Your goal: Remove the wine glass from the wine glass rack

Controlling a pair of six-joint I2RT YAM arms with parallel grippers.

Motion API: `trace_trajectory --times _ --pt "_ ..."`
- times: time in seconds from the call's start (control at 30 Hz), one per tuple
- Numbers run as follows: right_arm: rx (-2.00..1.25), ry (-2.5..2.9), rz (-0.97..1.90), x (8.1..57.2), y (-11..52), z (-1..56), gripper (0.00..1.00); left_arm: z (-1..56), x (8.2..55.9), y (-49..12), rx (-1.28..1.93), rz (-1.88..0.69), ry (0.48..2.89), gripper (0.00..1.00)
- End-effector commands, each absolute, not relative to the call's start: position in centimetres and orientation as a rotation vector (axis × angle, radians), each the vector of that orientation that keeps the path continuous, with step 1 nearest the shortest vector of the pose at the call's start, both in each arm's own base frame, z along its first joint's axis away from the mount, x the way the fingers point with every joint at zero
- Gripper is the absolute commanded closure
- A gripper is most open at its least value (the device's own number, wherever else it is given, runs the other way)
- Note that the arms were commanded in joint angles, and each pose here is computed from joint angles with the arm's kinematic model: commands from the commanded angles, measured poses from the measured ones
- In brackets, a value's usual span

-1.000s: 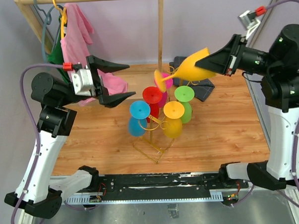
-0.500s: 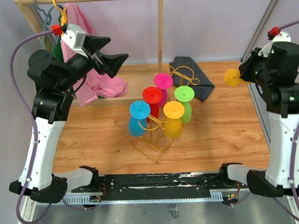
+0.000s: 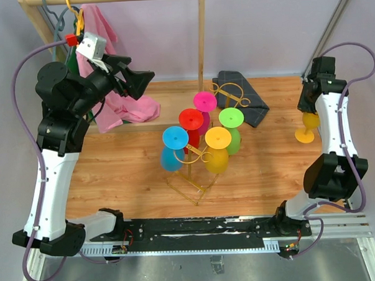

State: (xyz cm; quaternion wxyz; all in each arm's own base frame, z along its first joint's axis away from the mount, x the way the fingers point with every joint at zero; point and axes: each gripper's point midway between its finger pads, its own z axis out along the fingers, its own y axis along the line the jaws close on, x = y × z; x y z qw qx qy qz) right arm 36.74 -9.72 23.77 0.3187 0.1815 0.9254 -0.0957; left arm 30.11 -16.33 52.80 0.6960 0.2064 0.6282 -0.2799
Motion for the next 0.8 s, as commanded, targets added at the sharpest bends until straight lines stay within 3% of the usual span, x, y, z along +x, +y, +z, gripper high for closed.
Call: trace_trajectory --times 0.0,0.6,0.77 --pt "0.490 2.361 -0.312 37.4 -11.5 23.1 0.99 52.9 29.2 -15.8 0.460 -0.607 1.391 0.03" --pt "0.565 2.394 -0.263 37.9 -12.0 13.8 0.99 52.4 29.2 -16.1 0.478 -0.622 1.408 0.04" --pt "0.577 2.386 -0.256 37.5 -11.9 13.5 0.99 52.0 29.6 -15.7 0.451 -0.604 1.436 0.01"
